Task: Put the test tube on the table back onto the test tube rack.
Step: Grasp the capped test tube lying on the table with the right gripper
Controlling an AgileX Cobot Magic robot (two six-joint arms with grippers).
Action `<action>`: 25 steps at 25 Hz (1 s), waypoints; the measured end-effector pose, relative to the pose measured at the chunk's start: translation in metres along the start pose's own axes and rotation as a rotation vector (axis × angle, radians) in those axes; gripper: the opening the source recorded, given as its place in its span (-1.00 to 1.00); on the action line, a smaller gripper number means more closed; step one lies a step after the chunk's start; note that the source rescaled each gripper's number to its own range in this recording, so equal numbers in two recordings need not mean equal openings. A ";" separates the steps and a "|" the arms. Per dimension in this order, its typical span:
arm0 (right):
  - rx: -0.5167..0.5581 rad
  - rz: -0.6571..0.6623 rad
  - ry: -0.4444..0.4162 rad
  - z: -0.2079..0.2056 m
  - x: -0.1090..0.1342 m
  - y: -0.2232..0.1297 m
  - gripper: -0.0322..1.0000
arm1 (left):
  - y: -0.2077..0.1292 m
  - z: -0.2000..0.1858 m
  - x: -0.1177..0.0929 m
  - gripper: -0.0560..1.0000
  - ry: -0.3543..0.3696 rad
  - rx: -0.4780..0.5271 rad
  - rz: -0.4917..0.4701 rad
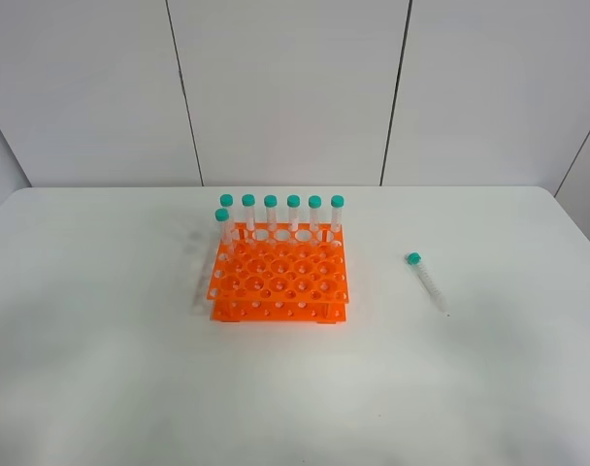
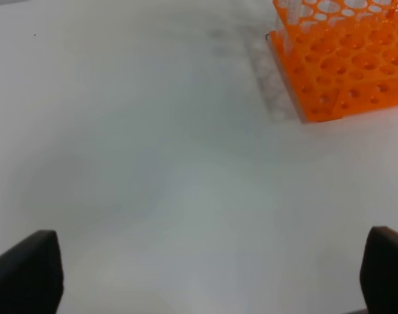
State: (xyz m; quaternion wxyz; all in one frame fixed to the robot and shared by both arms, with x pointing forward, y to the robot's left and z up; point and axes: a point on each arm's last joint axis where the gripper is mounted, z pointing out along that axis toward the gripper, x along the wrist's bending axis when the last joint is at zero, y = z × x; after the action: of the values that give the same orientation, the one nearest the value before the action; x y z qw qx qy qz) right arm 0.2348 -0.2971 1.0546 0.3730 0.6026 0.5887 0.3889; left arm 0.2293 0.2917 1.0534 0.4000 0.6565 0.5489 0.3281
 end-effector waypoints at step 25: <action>0.101 -0.017 0.335 0.066 0.033 0.156 0.60 | 0.004 0.000 -0.001 1.00 -0.014 -0.045 -0.010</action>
State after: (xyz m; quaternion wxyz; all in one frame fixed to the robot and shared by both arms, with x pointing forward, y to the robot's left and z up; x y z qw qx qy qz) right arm 0.3604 -0.2684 1.1693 0.2422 0.5422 0.6664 0.4508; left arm 0.2309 0.2901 1.0570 0.4203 0.6469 0.5419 0.3335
